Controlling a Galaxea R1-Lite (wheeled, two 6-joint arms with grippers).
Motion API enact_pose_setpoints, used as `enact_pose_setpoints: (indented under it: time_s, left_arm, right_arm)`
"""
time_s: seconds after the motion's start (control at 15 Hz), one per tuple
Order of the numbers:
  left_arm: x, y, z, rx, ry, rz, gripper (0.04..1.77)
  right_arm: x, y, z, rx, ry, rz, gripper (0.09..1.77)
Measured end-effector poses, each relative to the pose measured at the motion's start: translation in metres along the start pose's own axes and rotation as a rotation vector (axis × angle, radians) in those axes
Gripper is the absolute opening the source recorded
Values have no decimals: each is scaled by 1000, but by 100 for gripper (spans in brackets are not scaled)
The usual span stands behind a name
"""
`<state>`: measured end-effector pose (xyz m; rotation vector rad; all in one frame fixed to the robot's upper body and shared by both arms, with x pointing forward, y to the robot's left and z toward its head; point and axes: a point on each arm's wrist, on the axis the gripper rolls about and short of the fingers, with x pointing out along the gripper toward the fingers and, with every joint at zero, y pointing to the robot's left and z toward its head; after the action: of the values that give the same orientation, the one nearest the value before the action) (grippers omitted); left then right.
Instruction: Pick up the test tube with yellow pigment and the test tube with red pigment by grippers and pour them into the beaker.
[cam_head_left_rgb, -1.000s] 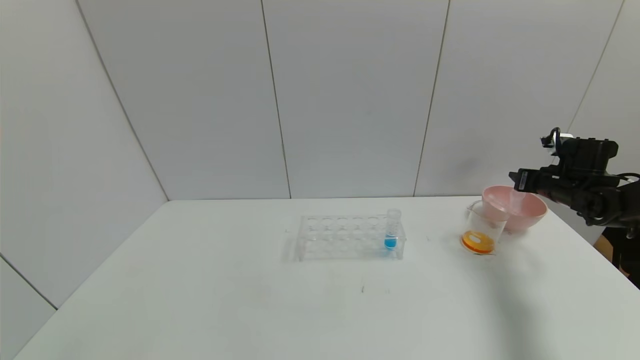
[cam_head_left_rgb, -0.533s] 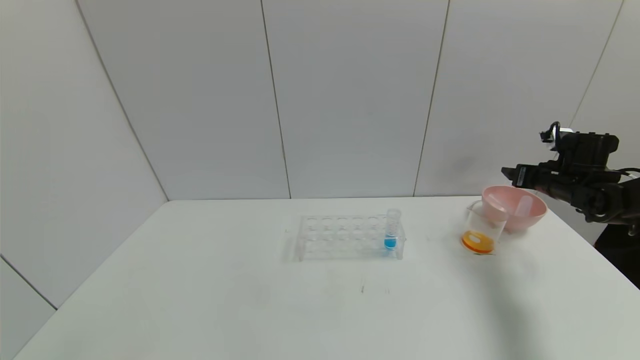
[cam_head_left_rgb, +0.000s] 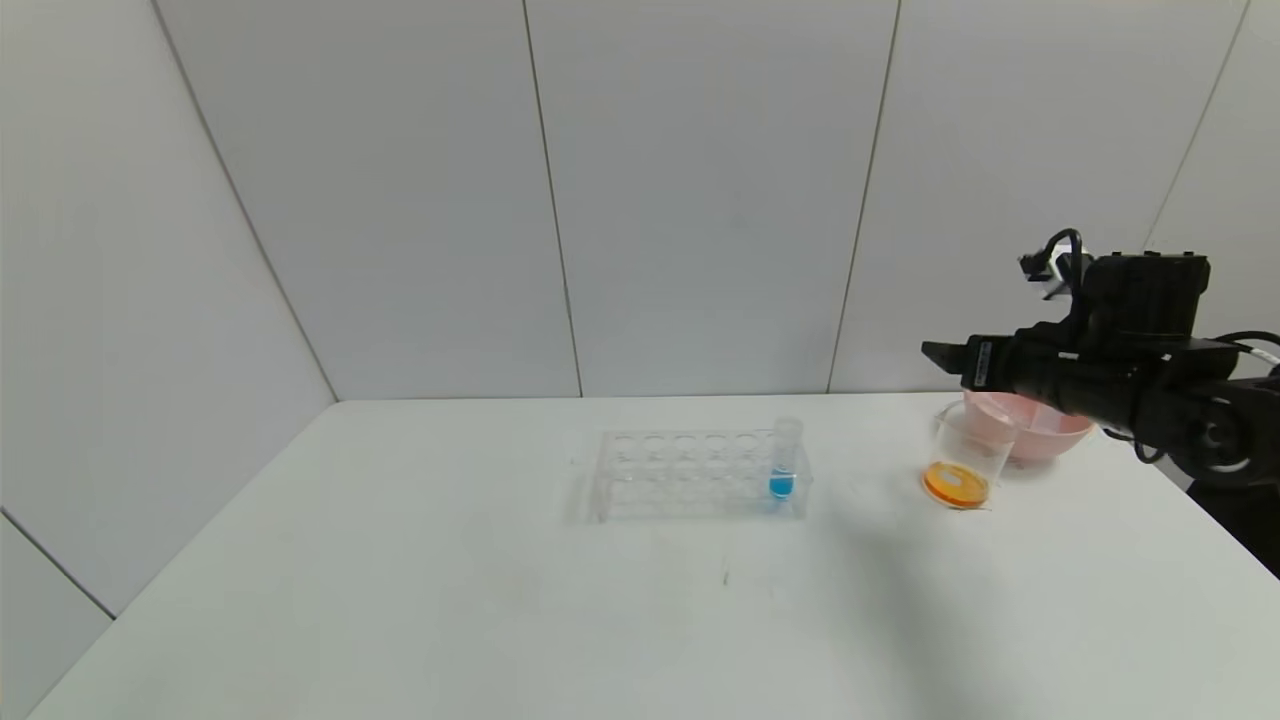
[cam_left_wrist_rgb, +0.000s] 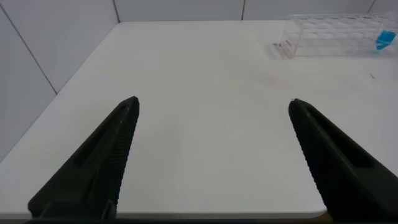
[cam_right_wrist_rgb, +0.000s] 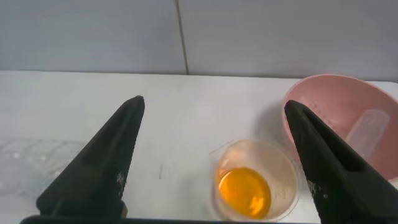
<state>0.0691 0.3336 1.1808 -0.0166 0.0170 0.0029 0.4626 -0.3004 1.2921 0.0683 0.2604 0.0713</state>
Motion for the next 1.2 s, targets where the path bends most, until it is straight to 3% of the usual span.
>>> enact_pose_setpoints:
  time_s: [0.33,0.67,0.93,1.2]
  left_arm:
    - [0,0,0,0,0,0,172]
    - [0,0,0,0,0,0,172]
    - [0,0,0,0,0,0,172]
    - [0,0,0,0,0,0,172]
  right_arm:
    - [-95,14,15,-12,-74,61,166]
    - [-189,4,19,-39,-220,41,168]
    - [-252,-6,9,-71,-348,-9,169]
    - [-312,-9,-16,-91,-412,-29,170]
